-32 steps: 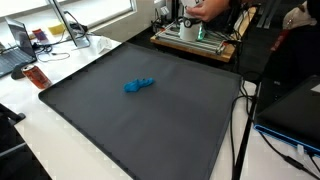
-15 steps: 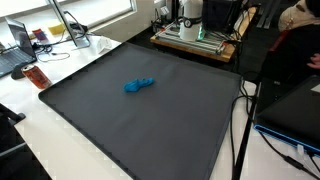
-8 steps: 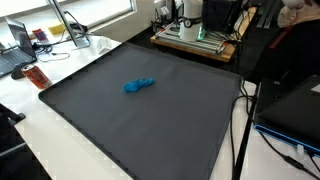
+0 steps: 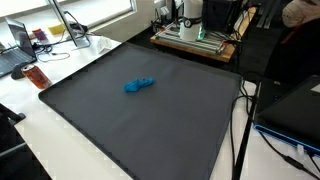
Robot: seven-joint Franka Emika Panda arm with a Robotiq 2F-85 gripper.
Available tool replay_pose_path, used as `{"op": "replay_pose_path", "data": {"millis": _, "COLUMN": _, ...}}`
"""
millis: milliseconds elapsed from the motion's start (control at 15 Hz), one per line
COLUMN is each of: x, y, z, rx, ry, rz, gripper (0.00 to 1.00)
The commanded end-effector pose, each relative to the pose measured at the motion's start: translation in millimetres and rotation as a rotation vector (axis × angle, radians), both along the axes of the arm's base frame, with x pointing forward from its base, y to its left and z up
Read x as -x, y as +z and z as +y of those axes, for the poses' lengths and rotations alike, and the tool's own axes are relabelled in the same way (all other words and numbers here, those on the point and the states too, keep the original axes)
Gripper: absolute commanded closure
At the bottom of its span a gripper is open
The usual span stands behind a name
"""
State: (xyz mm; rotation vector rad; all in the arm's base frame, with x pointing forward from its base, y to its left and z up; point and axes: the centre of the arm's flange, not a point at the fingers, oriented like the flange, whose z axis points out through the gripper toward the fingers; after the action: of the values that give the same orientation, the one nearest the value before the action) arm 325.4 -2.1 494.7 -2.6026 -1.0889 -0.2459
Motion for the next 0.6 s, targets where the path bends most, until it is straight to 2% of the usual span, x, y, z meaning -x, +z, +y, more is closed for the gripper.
{"op": "replay_pose_path", "data": {"millis": 0, "x": 0.0, "y": 0.0, "z": 0.0, "rx": 0.0, "ry": 0.0, "rz": 0.0, "gripper": 0.96}}
{"op": "replay_pose_path", "data": {"millis": 467, "x": 0.0, "y": 0.0, "z": 0.0, "rx": 0.0, "ry": 0.0, "rz": 0.0, "gripper": 0.96}}
{"op": "replay_pose_path", "data": {"millis": 533, "x": 0.0, "y": 0.0, "z": 0.0, "rx": 0.0, "ry": 0.0, "rz": 0.0, "gripper": 0.99}}
